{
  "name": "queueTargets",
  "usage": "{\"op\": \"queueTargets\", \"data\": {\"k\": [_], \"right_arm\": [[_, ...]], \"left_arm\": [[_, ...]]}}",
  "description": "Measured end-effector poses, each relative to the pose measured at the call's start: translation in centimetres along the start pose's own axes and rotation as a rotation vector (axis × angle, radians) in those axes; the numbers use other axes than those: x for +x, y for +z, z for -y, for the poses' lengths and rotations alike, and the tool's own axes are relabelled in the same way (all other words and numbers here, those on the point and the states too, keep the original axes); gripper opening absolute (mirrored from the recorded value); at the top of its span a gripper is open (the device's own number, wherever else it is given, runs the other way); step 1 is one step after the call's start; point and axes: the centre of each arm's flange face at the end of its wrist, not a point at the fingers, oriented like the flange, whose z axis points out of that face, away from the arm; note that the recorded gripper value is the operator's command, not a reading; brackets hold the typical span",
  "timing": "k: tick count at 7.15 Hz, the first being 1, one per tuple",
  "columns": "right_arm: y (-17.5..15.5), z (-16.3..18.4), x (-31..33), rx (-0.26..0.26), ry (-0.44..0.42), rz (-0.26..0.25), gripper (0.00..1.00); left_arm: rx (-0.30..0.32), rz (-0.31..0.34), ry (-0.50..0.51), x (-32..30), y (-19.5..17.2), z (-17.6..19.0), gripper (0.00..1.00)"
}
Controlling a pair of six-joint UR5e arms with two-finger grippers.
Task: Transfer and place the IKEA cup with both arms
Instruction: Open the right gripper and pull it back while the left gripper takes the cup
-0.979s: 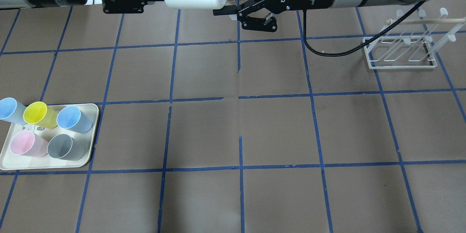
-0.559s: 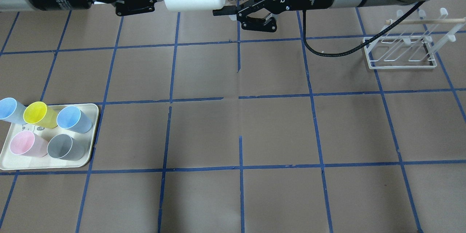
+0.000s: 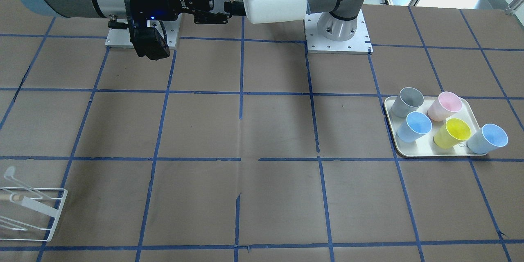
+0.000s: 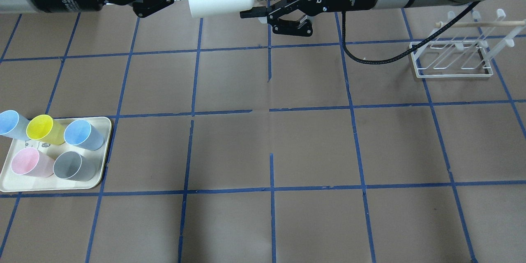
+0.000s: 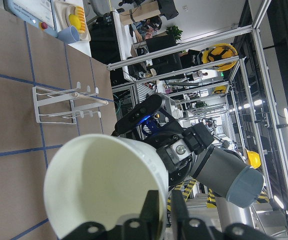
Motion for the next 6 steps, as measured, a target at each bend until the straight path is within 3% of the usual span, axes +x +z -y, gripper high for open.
{"op": "queueTargets", "data": {"k": [3,4,6], "right_arm": [[-0.2,0.0,0.2,-0.014,-0.01,-0.037,1.0],[-0.3,0.0,0.3,-0.018,-0.011,-0.05,1.0],[-0.4,0.0,0.4,-0.026,-0.016,-0.073,1.0]], "left_arm": [[0.017,0.03,-0.039,0.1,-0.9,0.5,0.0],[0.031,0.109,-0.054,-1.0,-2.0,1.1,0.0],[0.05,0.362,-0.097,-4.6,-5.3,2.4,0.0]]}}
